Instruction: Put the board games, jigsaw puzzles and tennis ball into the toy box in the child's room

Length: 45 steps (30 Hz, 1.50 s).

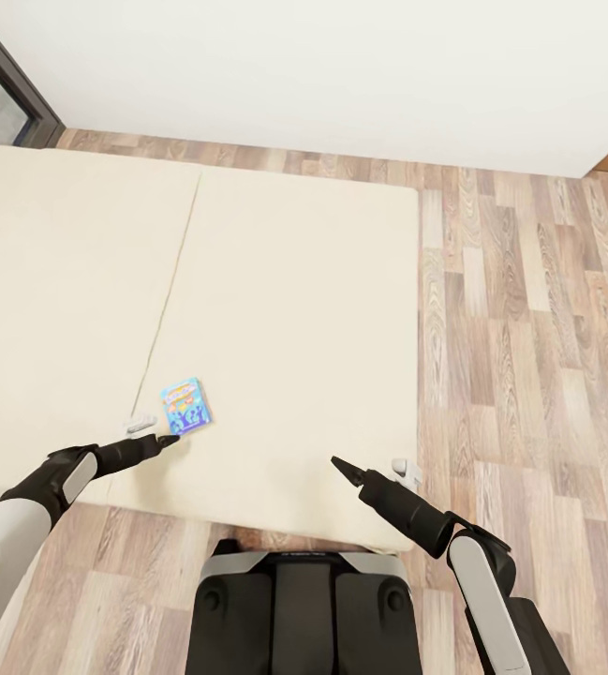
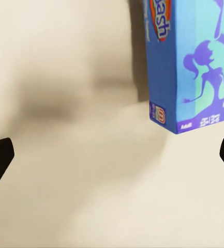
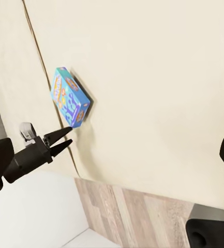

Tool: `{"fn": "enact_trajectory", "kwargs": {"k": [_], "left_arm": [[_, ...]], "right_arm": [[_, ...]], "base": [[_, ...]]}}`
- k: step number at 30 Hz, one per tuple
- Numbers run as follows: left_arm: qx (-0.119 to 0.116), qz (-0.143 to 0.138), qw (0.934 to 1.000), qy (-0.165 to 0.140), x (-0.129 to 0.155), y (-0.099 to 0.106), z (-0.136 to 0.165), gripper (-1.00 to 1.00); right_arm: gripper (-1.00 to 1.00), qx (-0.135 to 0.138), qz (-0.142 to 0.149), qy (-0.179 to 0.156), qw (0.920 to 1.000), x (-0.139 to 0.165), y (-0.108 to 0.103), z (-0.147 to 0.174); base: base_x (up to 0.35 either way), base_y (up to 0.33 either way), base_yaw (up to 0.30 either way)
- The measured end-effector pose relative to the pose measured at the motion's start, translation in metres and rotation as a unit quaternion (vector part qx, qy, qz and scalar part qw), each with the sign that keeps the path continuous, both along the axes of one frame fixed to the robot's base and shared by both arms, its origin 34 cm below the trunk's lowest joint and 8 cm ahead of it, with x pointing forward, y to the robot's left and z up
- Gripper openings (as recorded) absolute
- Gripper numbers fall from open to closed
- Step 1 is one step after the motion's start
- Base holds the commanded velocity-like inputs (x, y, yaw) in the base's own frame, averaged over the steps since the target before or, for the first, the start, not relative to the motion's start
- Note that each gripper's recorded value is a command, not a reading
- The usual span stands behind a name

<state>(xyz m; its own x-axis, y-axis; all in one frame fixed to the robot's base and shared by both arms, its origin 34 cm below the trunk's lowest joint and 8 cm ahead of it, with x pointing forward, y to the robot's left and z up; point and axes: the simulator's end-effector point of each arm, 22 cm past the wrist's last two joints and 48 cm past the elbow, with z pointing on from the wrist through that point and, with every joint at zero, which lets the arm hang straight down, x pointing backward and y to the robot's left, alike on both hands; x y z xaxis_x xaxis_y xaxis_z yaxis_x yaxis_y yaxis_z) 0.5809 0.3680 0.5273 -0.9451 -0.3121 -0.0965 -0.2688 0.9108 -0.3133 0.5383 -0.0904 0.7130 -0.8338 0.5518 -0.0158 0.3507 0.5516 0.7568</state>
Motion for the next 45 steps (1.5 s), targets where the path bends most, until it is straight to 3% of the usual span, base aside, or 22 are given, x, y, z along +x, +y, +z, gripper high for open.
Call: {"fn": "enact_trajectory", "kwargs": {"k": [35, 41, 45], "left_arm": [[-0.001, 0.005, 0.9997, -0.024, 0.023, -0.001, 0.020, 1.00], [0.015, 0.007, 0.9996, -0.022, 0.027, 0.004, 0.019, 1.00], [0.044, 0.011, 0.9987, -0.021, 0.033, 0.015, 0.018, 1.00]], "right_arm": [[1.00, 0.000, 0.000, -0.020, 0.9998, 0.011, -0.001, 0.017], [1.00, 0.000, 0.000, -0.020, 0.9998, 0.011, -0.001, 0.017], [1.00, 0.000, 0.000, -0.021, 0.9998, 0.011, -0.001, 0.017]], "base": [[0.000, 0.000, 0.000], [0.000, 0.000, 0.000], [0.000, 0.000, 0.000]]}}
